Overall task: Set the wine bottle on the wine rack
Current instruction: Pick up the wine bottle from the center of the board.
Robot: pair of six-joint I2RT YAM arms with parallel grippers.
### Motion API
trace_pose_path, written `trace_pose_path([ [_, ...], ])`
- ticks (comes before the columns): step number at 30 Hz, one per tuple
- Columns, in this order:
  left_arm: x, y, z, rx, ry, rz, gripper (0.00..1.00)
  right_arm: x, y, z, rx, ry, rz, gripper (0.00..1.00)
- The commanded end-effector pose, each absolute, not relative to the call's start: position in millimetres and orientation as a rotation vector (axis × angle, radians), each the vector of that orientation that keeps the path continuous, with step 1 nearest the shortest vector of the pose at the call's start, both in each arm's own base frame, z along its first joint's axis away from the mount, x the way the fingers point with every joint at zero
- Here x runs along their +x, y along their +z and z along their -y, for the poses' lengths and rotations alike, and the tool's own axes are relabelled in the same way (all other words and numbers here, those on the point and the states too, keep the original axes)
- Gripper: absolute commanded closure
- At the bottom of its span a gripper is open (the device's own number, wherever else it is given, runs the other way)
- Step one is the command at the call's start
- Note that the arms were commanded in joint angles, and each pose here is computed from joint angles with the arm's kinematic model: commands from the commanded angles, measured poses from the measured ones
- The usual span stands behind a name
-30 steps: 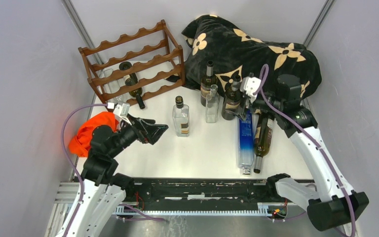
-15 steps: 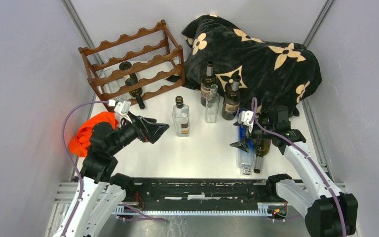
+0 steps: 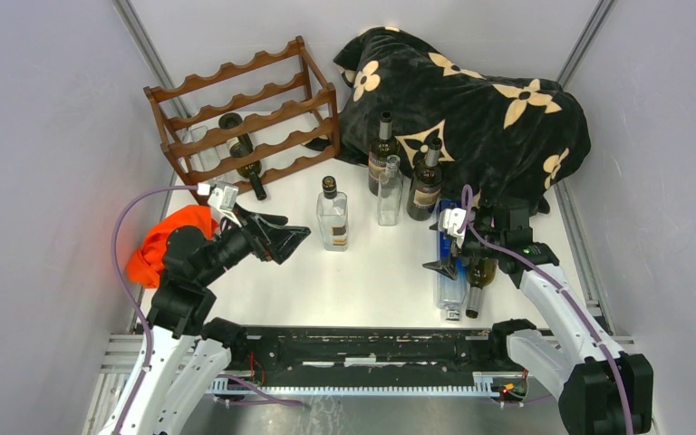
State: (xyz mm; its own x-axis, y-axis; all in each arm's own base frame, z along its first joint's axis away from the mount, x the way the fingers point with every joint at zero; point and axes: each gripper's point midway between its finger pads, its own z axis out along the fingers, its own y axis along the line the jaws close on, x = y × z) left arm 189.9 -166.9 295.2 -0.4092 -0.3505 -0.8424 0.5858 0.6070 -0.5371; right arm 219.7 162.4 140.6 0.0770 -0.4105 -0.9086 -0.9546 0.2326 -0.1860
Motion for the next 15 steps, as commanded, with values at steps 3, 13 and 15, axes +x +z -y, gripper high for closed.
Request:
trace_pose_path([
  [3,183.5,316.9,174.0,0.205,-1.111,-1.637,0.02,228.1,148.3,-161.8,-1.354,0.635,-1.455,0.02],
  [13,187.0,318.4,201.1,0.242,-1.088,-1.700,0.02,229.4,143.9,-160.4,-1.359,0.630,-1.472,0.02],
  [15,185.2,314.6,218.6,0.277,-1.056,-1.739,0.02,229.7,142.5,-159.9,-1.358,0.629,-1.478,0.02],
])
